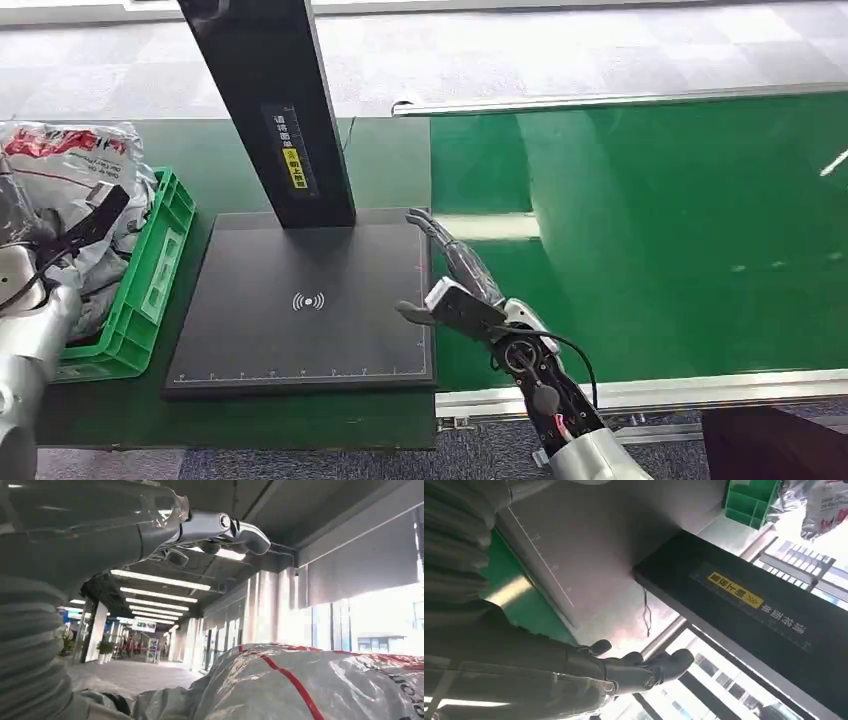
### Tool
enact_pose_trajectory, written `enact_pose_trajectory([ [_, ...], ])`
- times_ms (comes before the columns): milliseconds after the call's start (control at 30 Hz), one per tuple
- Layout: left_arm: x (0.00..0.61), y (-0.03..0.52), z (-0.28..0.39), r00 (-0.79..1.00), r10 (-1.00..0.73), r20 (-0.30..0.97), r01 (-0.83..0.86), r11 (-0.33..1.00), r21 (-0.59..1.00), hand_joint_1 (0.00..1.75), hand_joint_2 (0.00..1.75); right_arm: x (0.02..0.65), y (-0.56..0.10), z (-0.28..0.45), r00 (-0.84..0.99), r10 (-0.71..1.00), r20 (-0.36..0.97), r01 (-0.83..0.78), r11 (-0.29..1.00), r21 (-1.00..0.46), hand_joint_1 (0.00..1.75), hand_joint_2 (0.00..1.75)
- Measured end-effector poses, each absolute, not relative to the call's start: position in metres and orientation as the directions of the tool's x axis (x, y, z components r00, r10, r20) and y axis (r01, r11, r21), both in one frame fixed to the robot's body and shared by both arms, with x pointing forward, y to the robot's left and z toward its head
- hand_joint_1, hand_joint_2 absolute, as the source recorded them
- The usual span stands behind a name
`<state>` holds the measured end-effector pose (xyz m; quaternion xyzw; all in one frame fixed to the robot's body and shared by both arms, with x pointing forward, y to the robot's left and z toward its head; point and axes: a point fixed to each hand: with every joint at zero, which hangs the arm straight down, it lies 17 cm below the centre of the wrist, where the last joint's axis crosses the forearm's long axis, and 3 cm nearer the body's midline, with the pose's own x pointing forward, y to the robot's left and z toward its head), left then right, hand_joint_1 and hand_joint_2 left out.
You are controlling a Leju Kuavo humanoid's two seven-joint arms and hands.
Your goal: Moved the parcel from conveyor to table for the left to box.
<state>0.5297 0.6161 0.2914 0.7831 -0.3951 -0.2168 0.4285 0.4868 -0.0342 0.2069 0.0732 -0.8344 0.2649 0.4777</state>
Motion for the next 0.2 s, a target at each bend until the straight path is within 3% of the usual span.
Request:
enact_pose_trajectory([
  [200,0.522,0.602,0.311,0.556,-0.83,-0.049,-0.484,-0.371,0.792,0.0,1.75,0.487,-0.035,0.209,-0.533,0.121,0.837,-0.375,0.853,-0.362,0.0,1.75],
])
